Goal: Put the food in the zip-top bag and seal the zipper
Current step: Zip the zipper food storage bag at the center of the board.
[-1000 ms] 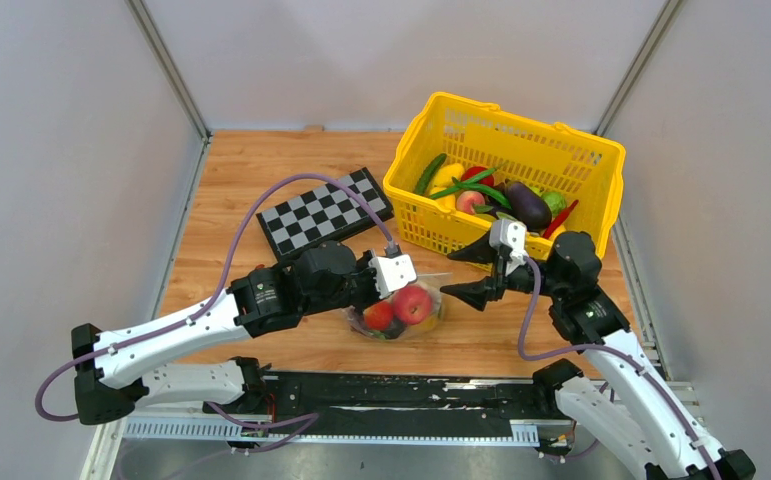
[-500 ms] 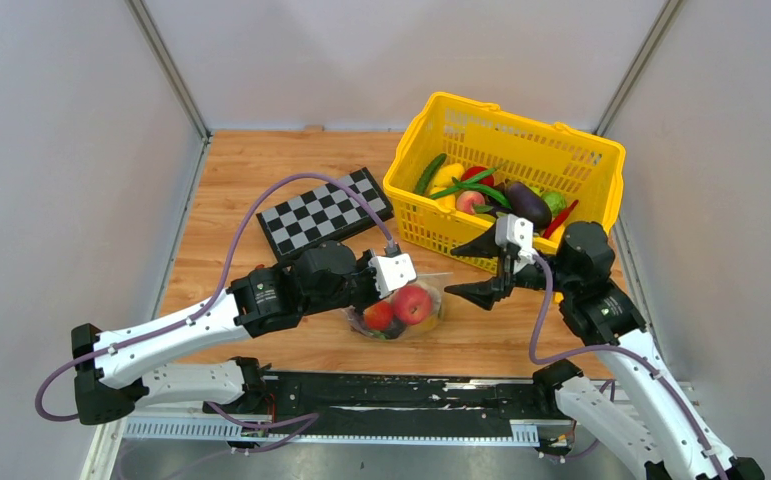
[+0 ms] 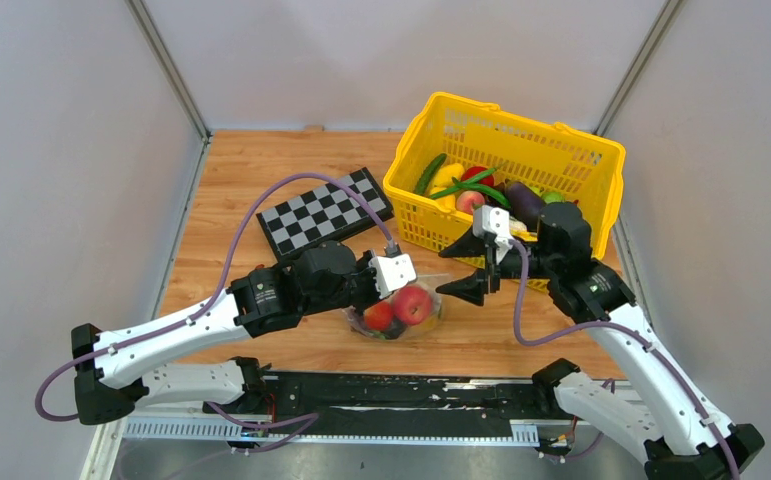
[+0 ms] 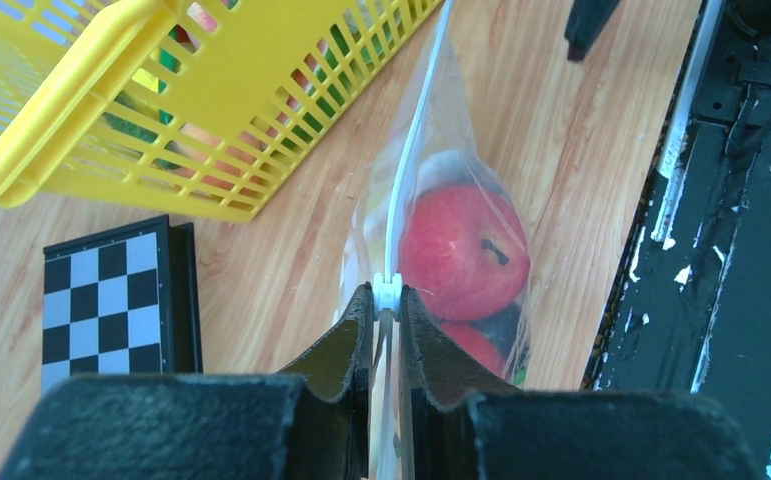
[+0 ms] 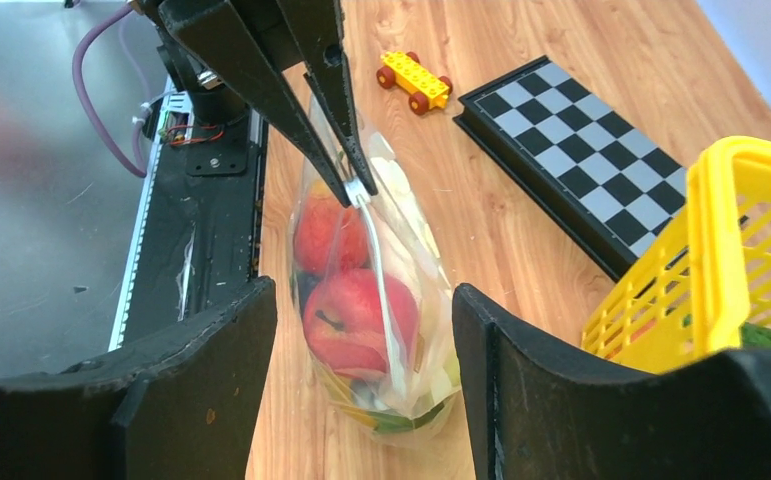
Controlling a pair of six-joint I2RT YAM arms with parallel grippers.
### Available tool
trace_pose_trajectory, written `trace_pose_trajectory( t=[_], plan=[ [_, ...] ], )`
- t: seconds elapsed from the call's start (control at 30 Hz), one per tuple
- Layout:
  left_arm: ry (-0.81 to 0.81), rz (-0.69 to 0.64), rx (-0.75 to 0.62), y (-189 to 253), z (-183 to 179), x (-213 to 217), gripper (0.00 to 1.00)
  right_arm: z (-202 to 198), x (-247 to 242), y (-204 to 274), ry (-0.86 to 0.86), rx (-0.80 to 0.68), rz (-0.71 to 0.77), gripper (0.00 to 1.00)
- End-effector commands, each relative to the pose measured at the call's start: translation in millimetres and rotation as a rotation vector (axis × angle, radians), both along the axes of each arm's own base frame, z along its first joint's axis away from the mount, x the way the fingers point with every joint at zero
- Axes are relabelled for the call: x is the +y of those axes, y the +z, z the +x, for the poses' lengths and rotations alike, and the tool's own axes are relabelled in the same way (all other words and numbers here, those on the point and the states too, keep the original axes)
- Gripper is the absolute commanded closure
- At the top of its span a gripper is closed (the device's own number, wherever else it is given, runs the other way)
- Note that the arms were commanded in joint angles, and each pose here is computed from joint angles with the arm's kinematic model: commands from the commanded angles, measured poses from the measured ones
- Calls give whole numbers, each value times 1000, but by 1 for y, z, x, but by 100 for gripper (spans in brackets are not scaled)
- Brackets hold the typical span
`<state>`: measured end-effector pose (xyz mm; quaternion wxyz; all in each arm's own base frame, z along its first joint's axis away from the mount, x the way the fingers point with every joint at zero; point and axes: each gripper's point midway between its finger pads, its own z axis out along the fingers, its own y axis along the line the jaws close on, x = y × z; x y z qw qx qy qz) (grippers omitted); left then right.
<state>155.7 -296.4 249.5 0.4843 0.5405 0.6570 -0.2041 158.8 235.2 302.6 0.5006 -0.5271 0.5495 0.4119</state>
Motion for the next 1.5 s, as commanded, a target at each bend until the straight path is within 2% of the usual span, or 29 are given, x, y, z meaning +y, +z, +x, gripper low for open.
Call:
trace_pose_trajectory(
  t=[0.0, 0.23, 0.43, 0.53, 0.6, 0.63, 0.8, 0.87, 1.33, 1.47],
  plan=[
    [-8, -73, -4, 26, -1, -6, 100, -7, 5, 10, 41, -70, -17, 36],
    [-29, -77, 7, 29, -4, -9, 100, -3, 30, -5, 121, -76, -67, 36],
    [-30, -85, 6, 33, -6, -7, 100, 13, 50, -28, 122, -41, -129, 44],
    [-29, -84, 7, 32, -6, -5, 100, 13, 53, -37, 139, -30, -127, 55],
    [-29, -82, 8, 32, -6, -5, 100, 16, 53, -38, 120, -23, -119, 57],
    [-29, -80, 9, 31, -6, -5, 100, 17, 54, -38, 107, -15, -111, 62],
    [-29, -75, 10, 28, -7, -3, 100, 13, 51, -34, 97, -57, -73, 94],
    [-20, -73, 10, 26, -6, -1, 100, 12, 48, -34, 84, -68, -70, 100],
    [129, -15, 19, 7, -4, 48, 100, 44, 20, -23, -250, -109, -20, 100],
    [175, -11, -3, 9, -2, 64, 100, 46, 17, -23, -274, -111, -15, 100]
  ],
)
